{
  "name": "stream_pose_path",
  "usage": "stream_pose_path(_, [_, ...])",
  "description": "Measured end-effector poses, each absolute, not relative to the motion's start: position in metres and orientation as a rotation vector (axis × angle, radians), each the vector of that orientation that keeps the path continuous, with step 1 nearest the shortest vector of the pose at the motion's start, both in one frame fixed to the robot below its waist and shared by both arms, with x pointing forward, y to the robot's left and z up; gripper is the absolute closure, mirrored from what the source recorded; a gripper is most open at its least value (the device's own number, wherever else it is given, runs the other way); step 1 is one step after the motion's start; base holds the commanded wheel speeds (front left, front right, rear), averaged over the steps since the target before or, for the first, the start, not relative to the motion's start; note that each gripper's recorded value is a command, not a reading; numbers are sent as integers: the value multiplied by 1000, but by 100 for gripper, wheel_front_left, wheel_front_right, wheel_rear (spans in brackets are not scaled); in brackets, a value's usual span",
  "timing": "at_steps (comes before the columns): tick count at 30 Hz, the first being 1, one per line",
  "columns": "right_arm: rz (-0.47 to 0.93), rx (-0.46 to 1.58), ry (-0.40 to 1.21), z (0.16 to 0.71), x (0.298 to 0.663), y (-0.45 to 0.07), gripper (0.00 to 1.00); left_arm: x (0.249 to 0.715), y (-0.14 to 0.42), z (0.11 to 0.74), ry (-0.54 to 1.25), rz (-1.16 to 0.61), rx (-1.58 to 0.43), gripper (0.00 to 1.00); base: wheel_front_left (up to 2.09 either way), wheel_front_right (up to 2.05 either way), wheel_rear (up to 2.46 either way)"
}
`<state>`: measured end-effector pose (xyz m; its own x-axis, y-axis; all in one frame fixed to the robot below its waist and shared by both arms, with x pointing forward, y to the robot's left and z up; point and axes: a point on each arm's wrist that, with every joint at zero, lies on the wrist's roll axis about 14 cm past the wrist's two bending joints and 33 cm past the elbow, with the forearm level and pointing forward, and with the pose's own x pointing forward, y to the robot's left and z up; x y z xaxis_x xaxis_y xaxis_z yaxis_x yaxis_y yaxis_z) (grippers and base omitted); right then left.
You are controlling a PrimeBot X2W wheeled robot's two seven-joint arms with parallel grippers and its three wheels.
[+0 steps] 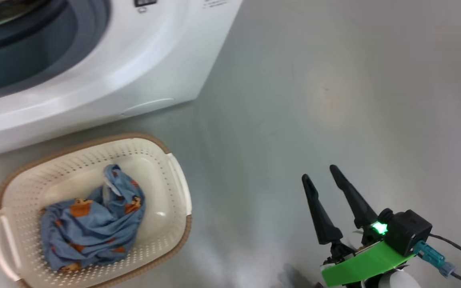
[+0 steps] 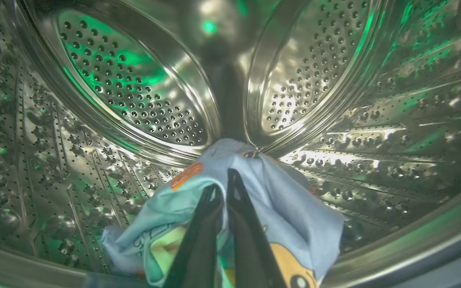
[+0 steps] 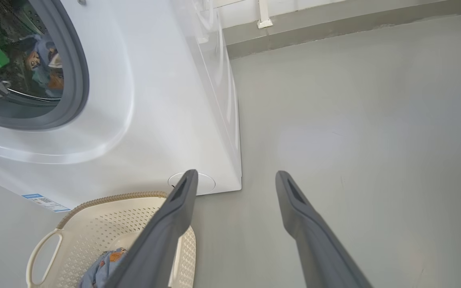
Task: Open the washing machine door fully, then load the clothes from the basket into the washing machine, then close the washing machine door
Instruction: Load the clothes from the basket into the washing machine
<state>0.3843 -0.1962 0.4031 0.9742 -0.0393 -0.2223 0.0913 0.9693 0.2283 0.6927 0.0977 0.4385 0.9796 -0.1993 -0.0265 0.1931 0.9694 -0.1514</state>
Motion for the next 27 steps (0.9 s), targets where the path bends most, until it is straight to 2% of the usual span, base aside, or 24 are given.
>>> stream_pose_path(9, [-114, 220, 281, 387, 371, -207, 0, 728, 107, 419, 70, -153, -67, 100, 0, 0, 0])
stream_pose_path(20, [-130, 213, 306, 382, 366, -209, 0, 735, 89, 391, 146, -200, 45, 100, 0, 0, 0])
stream_pose_path(21, [-132, 214, 307, 382, 365, -209, 0, 736, 90, 390, 153, -193, 50, 97, 0, 0, 0])
stream_pose_path(22, [-133, 215, 311, 381, 363, -209, 0, 737, 92, 389, 170, -186, 55, 58, 0, 0, 0])
stream_pose_path(23, [-134, 217, 316, 380, 361, -208, 0, 737, 92, 388, 179, -183, 61, 13, 0, 0, 0])
stream_pose_path(24, [-136, 219, 320, 379, 360, -208, 0, 738, 93, 389, 178, -184, 66, 0, 0, 0, 0])
stream_pose_path(27, [-135, 222, 317, 380, 361, -208, 0, 737, 93, 390, 187, -182, 71, 0, 0, 0, 0])
